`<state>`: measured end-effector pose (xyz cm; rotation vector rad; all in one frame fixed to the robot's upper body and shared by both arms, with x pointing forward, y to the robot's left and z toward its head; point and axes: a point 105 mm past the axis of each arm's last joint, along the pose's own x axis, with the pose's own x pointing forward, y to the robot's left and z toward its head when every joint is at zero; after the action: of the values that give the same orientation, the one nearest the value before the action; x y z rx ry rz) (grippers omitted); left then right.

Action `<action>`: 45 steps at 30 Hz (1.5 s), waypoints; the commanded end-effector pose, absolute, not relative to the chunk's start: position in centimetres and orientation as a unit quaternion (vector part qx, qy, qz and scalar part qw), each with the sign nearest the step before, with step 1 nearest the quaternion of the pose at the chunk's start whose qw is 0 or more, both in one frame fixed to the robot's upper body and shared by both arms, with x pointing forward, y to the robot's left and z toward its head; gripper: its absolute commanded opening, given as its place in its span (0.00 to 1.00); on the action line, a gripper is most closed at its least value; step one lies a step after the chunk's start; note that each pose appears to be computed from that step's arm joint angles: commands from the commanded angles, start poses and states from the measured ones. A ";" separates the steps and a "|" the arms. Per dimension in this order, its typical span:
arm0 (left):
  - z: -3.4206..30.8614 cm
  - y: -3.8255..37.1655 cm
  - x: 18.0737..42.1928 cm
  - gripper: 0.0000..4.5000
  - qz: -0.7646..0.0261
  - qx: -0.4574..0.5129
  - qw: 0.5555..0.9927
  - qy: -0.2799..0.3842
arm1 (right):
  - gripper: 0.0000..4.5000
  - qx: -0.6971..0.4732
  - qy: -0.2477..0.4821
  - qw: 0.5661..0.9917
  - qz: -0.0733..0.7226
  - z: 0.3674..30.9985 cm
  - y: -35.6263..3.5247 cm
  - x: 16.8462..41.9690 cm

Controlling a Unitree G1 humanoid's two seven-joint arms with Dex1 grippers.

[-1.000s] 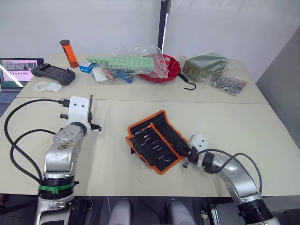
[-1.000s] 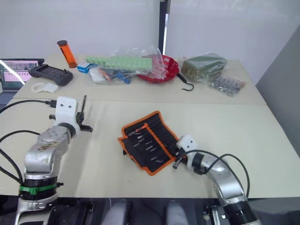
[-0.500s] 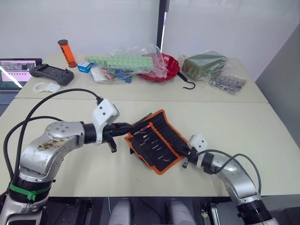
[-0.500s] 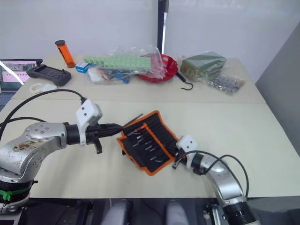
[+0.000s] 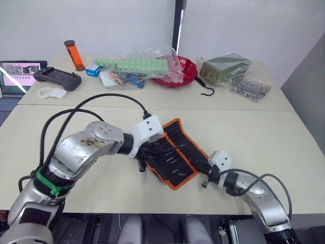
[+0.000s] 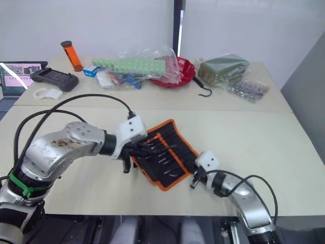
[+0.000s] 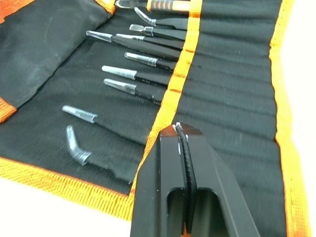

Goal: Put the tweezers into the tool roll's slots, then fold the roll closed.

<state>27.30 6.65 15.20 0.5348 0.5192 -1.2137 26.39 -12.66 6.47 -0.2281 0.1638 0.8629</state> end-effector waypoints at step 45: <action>10.9 2.9 28.2 0.00 -0.515 0.284 0.764 0.265 | 0.00 -0.109 0.137 0.889 0.423 4.6 -13.3 25.0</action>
<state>27.86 3.13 10.88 0.6074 0.5992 -1.1444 25.77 -13.26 6.28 -0.2459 0.1998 0.8545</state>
